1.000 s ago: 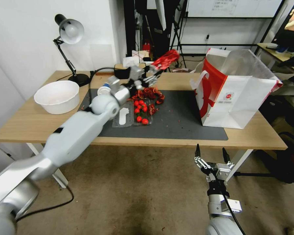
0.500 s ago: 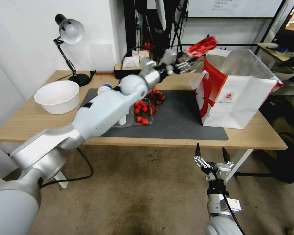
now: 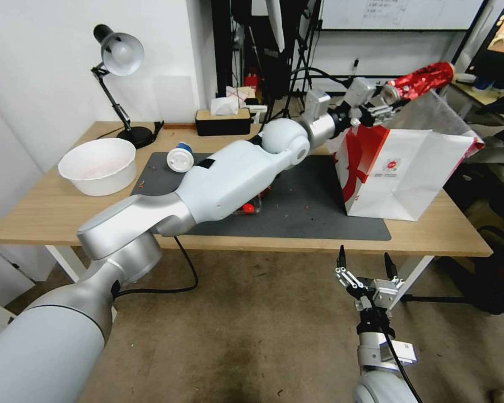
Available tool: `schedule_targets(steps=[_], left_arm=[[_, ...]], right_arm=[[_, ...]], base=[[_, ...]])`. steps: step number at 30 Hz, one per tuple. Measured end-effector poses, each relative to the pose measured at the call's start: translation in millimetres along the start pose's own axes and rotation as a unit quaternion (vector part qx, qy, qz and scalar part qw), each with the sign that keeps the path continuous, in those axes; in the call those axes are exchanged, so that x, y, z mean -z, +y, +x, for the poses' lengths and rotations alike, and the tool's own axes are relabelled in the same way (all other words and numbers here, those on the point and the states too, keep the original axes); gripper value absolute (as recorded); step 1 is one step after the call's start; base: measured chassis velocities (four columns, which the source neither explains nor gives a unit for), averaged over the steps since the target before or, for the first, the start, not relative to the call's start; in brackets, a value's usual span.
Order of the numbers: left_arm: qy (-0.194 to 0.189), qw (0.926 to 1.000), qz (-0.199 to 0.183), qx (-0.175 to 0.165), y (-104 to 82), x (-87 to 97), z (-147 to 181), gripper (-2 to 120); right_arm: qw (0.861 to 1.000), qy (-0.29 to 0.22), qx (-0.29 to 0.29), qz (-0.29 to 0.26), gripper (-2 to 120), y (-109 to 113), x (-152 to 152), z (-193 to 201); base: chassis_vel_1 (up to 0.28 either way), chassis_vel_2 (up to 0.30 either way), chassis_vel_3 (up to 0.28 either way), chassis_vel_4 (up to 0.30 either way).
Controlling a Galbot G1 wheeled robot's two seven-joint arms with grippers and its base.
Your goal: Pick up the trash from the table and place it into the takeout bag.
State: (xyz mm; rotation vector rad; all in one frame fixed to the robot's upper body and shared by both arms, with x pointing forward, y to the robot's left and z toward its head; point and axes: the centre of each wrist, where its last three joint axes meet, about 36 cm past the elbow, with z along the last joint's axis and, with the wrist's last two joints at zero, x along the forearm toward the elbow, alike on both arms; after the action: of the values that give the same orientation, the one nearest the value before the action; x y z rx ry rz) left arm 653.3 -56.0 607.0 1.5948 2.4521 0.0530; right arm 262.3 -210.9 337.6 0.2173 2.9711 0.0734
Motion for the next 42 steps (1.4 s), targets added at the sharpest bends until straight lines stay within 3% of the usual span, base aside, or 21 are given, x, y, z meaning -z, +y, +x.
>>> schedule_targets(steps=[6, 7, 9, 11, 15, 22, 25, 29, 30, 32, 34, 41, 42], left_arm=[[0.002, 1.0, 0.001, 0.002, 0.7, -2.2, 1, 70], [0.002, 1.0, 0.0, 0.003, 1.2, -2.5, 1, 78], [0.003, 1.0, 0.0, 0.003, 1.7, -2.8, 1, 80], [0.003, 1.0, 0.001, 0.006, 2.8, -3.5, 2, 92], [0.003, 1.0, 0.003, 0.008, 3.7, -4.3, 3, 99], [-0.001, 0.9998, 0.006, 0.02, 12.4, -4.3, 14, 100], [-0.005, 0.9992, 0.009, 0.038, 26.4, -3.9, 36, 100], [0.003, 0.9952, 0.015, 0.096, 60.4, -12.9, 107, 100], [0.003, 0.9952, 0.015, 0.096, 60.4, -12.9, 107, 100], [0.008, 0.9926, 0.015, 0.12, 71.1, -21.1, 138, 100], [0.01, 0.992, 0.015, 0.125, 72.7, -23.2, 145, 100], [0.019, 0.9824, 0.031, 0.183, 73.3, -56.1, 233, 100], [0.019, 0.9824, 0.031, 0.183, 73.3, -56.1, 233, 100]], right_arm=[[1.0, 0.001, -0.001, -0.002, 100, 1, -1, 0], [1.0, 0.001, -0.002, -0.002, 100, 1, -1, 0], [1.0, 0.0, -0.001, -0.002, 100, 1, -1, 0], [1.0, 0.0, -0.001, -0.002, 100, 1, -1, 0], [1.0, 0.0, -0.001, -0.002, 100, 1, -1, 0], [1.0, 0.0, -0.001, 0.0, 100, 0, 0, 0], [1.0, -0.002, -0.001, 0.001, 100, -1, 1, -1], [1.0, -0.002, -0.002, -0.001, 100, 0, 2, -1], [1.0, -0.002, -0.002, -0.001, 100, 0, 2, -1], [1.0, -0.002, -0.001, -0.001, 100, 1, 3, -1], [1.0, -0.002, 0.0, 0.0, 100, 1, 3, -1], [1.0, -0.001, 0.004, 0.004, 100, 1, 3, 0], [1.0, -0.001, 0.004, 0.004, 100, 1, 3, 0]], base=[[0.0, 0.0, 0.0, 0.0], [0.0, 0.0, 0.0, 0.0], [0.0, 0.0, 0.0, 0.0], [0.0, 0.0, 0.0, 0.0], [0.0, 0.0, 0.0, 0.0], [0.0, 0.0, 0.0, 0.0], [0.0, 0.0, 0.0, 0.0], [0.0, 0.0, 0.0, 0.0], [0.0, 0.0, 0.0, 0.0], [0.0, 0.0, 0.0, 0.0], [0.0, 0.0, 0.0, 0.0], [0.0, 0.0, 0.0, 0.0], [0.0, 0.0, 0.0, 0.0]])
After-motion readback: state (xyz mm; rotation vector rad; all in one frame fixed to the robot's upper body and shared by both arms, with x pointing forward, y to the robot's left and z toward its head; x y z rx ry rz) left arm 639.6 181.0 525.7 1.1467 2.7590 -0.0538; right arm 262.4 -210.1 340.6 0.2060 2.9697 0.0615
